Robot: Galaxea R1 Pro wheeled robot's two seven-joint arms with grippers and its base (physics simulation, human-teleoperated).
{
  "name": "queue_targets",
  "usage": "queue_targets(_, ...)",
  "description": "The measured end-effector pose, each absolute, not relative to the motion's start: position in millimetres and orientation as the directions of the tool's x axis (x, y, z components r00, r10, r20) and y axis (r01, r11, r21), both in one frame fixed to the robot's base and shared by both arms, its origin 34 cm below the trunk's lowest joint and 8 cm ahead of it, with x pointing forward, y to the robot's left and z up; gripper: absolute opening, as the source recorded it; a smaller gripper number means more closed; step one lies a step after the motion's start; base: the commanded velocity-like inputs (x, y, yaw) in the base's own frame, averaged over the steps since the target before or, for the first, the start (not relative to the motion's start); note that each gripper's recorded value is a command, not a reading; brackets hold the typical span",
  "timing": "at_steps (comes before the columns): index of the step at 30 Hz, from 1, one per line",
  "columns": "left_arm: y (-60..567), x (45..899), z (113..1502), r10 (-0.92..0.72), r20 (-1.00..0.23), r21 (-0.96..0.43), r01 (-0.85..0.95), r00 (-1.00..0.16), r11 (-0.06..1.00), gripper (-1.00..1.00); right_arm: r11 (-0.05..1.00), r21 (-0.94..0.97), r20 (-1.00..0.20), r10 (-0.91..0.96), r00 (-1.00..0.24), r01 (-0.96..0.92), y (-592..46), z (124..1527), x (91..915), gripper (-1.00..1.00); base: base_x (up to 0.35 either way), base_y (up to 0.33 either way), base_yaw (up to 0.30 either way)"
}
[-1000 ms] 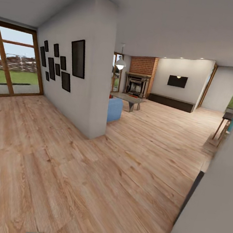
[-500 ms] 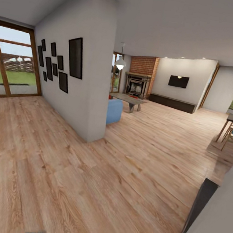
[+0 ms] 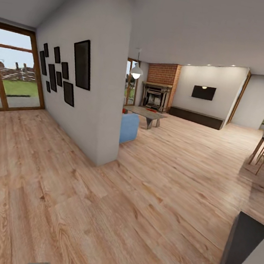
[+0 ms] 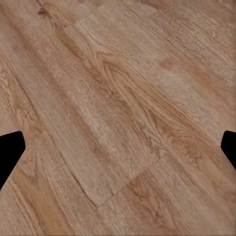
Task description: Move the two storage containers from the living room to the garage. In the garage, place one container on the floor and stack the other container on top of it (either order is fine).
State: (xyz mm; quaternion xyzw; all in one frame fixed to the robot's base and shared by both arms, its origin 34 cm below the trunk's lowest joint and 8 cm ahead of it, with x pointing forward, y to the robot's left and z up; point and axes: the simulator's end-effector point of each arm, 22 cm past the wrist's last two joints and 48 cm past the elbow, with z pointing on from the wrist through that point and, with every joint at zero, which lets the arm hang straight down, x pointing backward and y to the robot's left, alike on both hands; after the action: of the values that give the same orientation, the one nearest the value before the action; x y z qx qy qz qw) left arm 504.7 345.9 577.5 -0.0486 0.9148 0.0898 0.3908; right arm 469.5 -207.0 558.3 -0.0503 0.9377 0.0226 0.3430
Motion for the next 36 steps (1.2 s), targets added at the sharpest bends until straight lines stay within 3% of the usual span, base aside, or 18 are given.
queue_targets(10,345.9,504.7,577.5,-0.019,-0.724,0.126,-0.159,-0.690,0.979,1.00,0.994,0.008,-0.646,-0.079,-0.760,-0.110,-207.1,558.3,469.5,1.00,0.346,0.000,-0.035)
queue_targets(26,345.8,504.7,577.4,-0.019,-0.724,0.126,-0.159,-0.690,0.979,1.00,0.994,0.008,-0.646,-0.079,-0.760,-0.110,-207.1,558.3,469.5,1.00,0.346,0.000,-0.228)
queue_targets(36,345.9,504.7,577.5,-0.019,-0.724,0.126,-0.159,-0.690,0.979,1.00,0.994,0.008,-0.646,-0.079,-0.760,-0.110,-207.0,558.3,469.5,1.00,0.347,0.000,-0.034)
